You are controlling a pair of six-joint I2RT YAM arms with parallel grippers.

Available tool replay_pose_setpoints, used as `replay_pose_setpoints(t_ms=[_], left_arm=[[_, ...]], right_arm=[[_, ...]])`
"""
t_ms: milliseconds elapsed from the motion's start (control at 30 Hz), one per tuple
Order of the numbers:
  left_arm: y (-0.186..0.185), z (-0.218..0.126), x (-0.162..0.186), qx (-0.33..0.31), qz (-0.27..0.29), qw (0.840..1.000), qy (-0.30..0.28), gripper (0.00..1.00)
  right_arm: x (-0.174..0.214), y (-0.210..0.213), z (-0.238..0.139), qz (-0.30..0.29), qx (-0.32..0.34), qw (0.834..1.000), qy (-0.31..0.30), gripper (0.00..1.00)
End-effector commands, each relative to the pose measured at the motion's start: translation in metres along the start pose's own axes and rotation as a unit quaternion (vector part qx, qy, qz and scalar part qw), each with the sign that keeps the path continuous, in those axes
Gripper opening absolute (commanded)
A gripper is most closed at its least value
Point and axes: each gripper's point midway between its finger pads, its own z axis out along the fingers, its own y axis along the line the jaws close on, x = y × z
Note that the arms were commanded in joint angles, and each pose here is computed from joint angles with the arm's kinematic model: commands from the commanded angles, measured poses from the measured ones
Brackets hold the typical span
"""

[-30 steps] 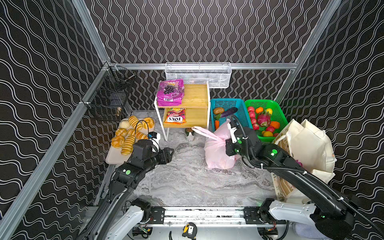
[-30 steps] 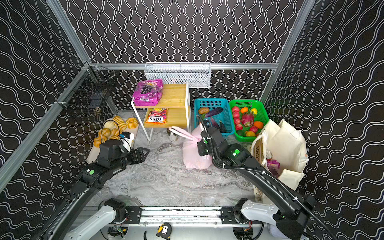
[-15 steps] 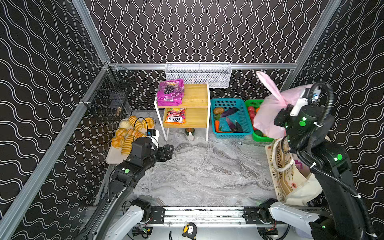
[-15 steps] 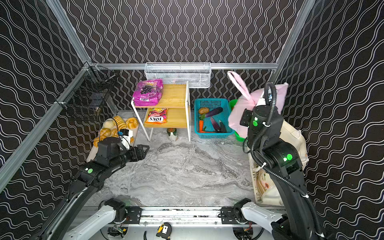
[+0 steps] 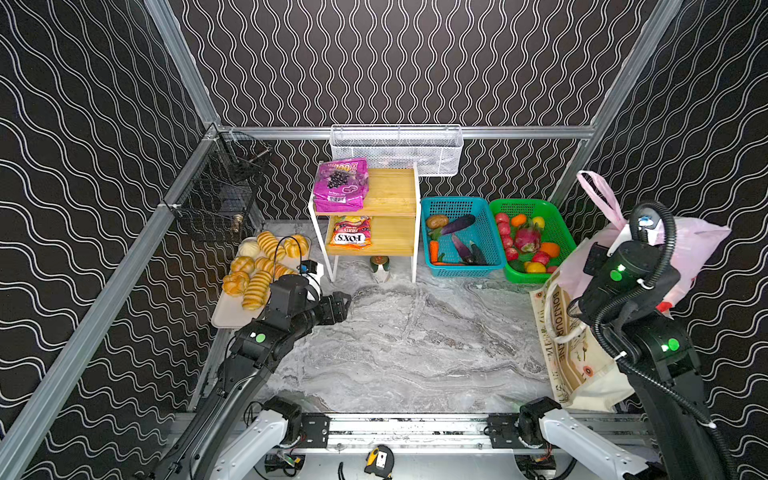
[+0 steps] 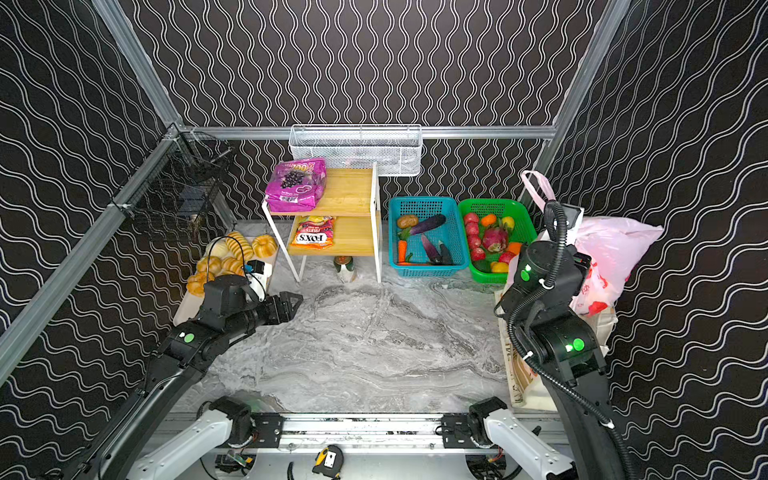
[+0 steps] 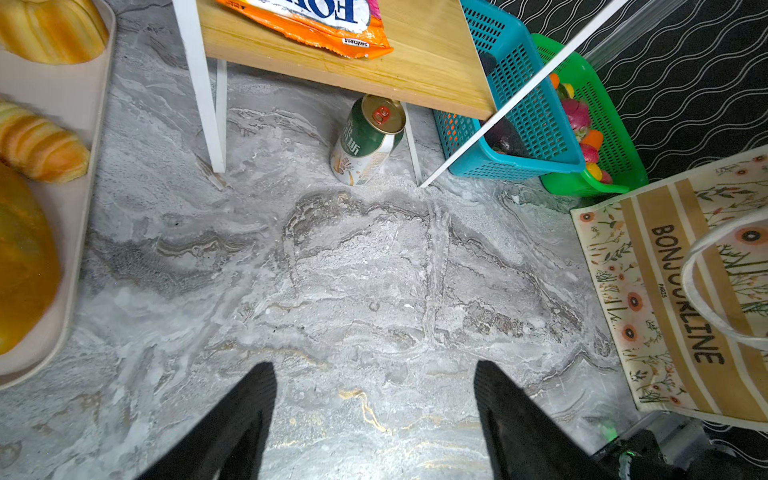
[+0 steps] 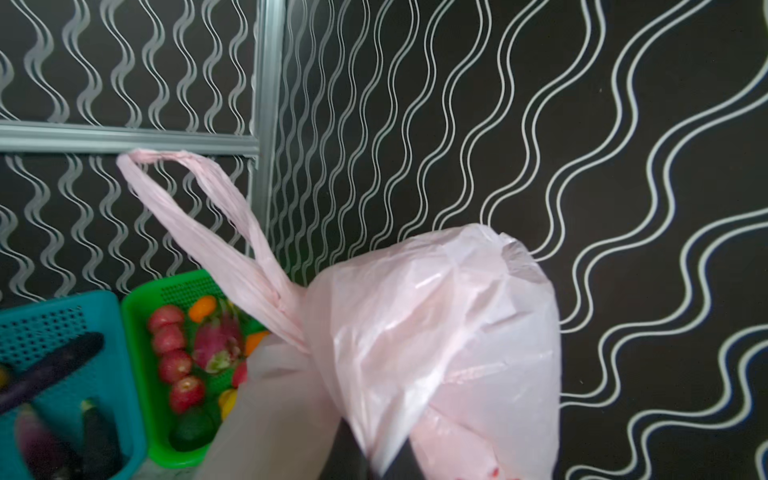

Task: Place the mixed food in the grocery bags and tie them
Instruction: 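Lift the pink bag with the right gripper toward the cream tote bag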

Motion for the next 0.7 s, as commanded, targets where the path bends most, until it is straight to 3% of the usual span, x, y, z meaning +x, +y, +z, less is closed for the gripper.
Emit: replay_pose_setpoints(t_ms=[0,133,267,433,533,667], left_arm=[[-0.01,-0.002,-0.013,0.018,0.027,0.999,-0.012,0.79],[-0.01,0.0,-0.013,0.016,0.033,0.999,-0.008,0.79],[-0.011,0.001,-0.009,0.025,0.026,0.999,-0.009,0.79],[-0.007,0.0,-0.001,0.022,0.016,1.0,-0.005,0.79],[-0.005,0.001,0.002,0.02,0.012,1.0,-0.004,0.79],[-0.009,0.006,0.001,0.028,0.011,1.0,0.001,0.79]], right_arm=[[-0.016,-0.031,0.0,0.051,0.062,0.997,-0.024,0.0],[-0.022,-0.034,0.017,0.007,0.111,0.993,-0.04,0.0],[-0.023,-0.042,0.046,0.001,0.146,0.989,-0.023,0.0],[0.023,-0.037,0.077,-0.013,0.173,0.984,0.041,0.0],[0.064,-0.024,0.079,-0.037,0.164,0.984,0.059,0.0],[0.111,0.004,0.071,-0.002,0.067,0.99,0.122,0.0]])
